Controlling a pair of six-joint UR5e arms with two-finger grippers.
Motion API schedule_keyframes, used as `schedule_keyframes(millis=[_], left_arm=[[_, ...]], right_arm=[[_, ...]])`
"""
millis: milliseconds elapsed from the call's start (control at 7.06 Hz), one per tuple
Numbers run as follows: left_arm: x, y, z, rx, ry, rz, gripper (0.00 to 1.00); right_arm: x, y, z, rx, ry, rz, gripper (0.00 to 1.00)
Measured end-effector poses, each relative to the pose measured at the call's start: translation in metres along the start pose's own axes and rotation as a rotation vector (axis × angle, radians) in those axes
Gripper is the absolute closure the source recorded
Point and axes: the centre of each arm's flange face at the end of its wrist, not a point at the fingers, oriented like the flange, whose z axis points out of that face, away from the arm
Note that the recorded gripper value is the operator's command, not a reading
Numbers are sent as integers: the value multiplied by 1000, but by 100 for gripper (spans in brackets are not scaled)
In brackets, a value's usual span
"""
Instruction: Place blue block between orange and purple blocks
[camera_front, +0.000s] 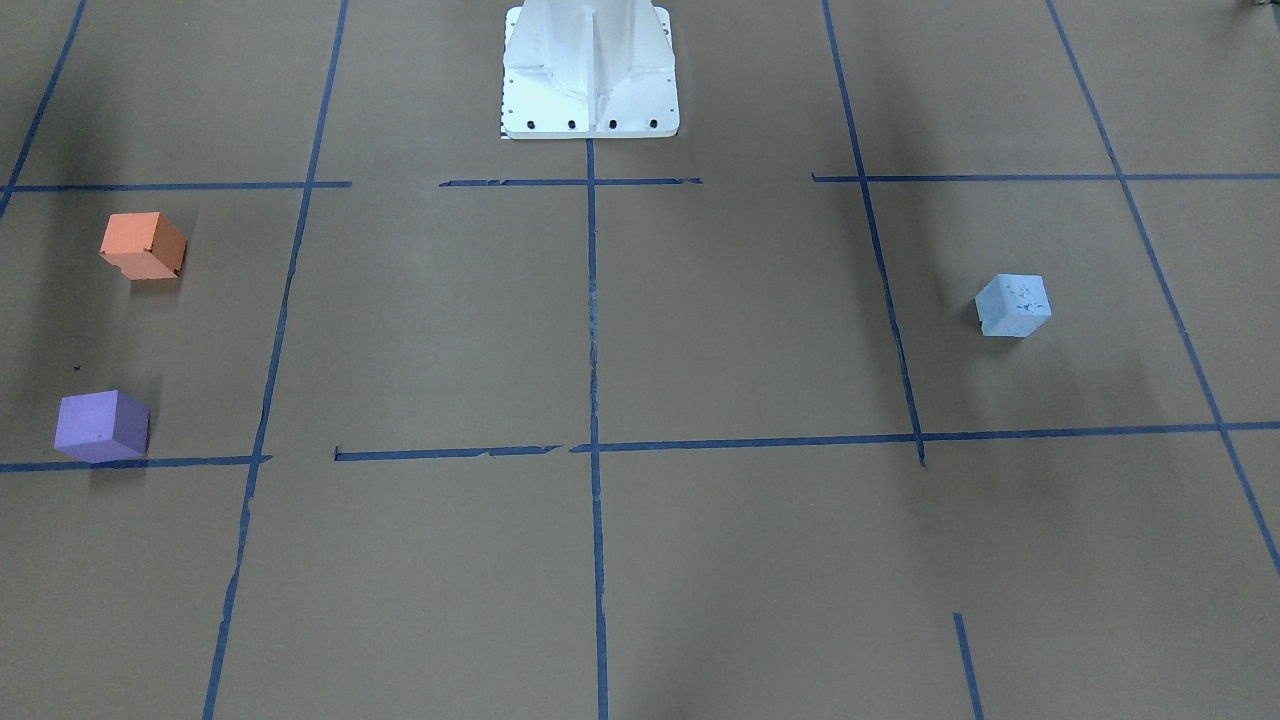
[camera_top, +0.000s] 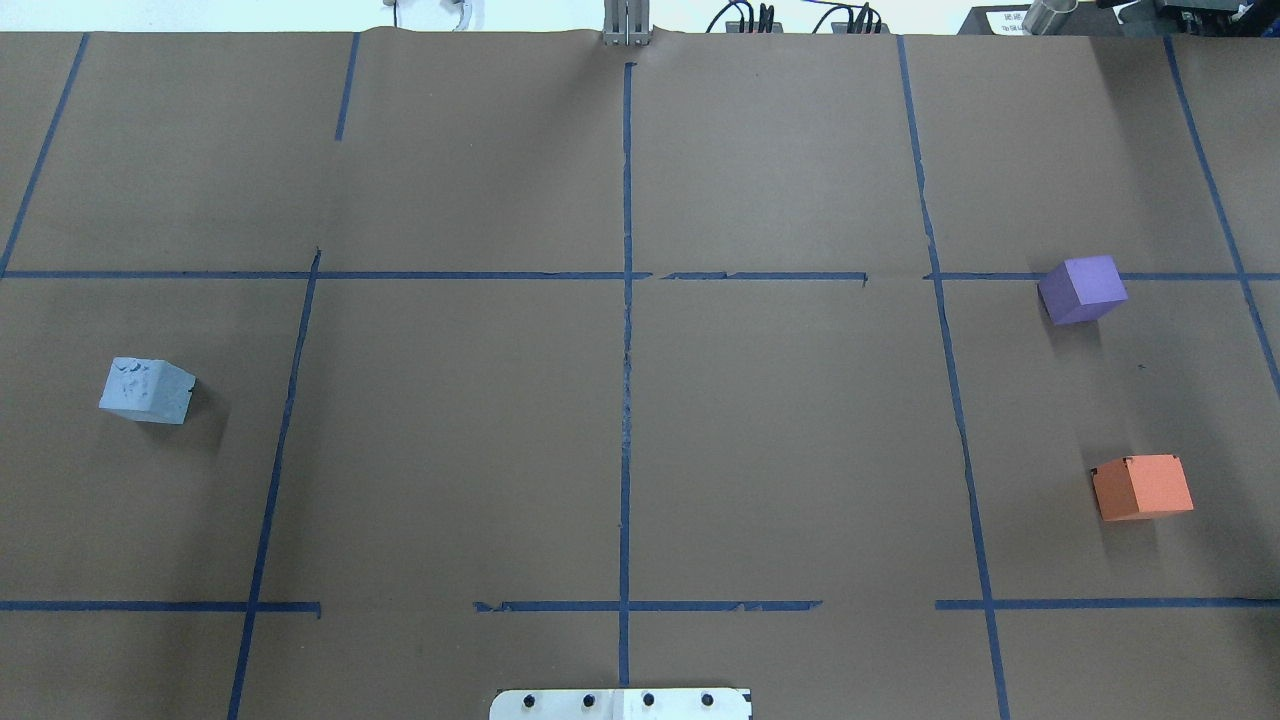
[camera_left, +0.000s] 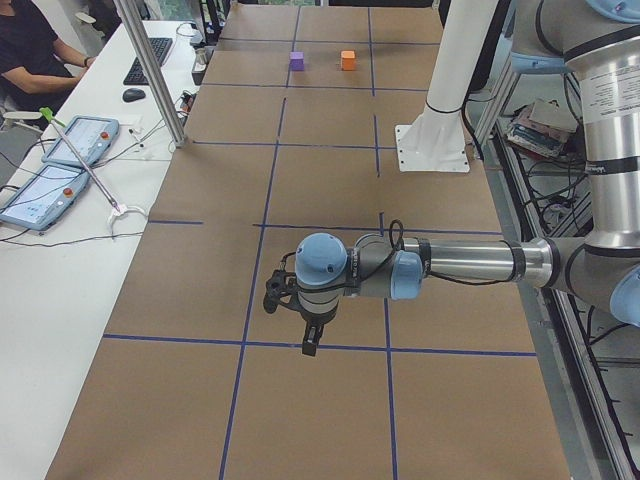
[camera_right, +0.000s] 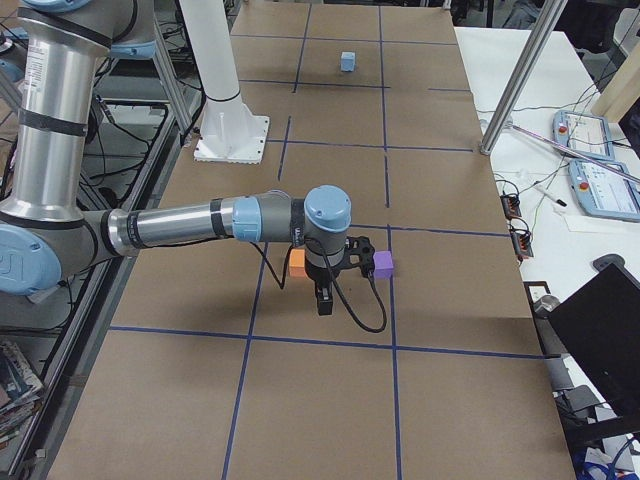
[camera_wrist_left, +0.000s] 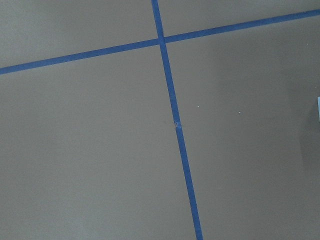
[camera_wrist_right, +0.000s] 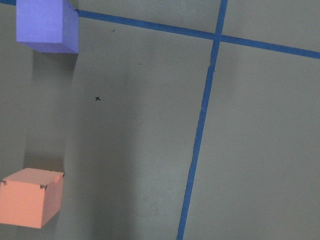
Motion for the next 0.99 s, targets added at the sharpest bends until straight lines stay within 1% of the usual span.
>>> schedule_keyframes(millis=[992], left_arm=[[4,4,-3,4,0,3,0]], right_arm=[[3,0,3,-6,-1,4,0]])
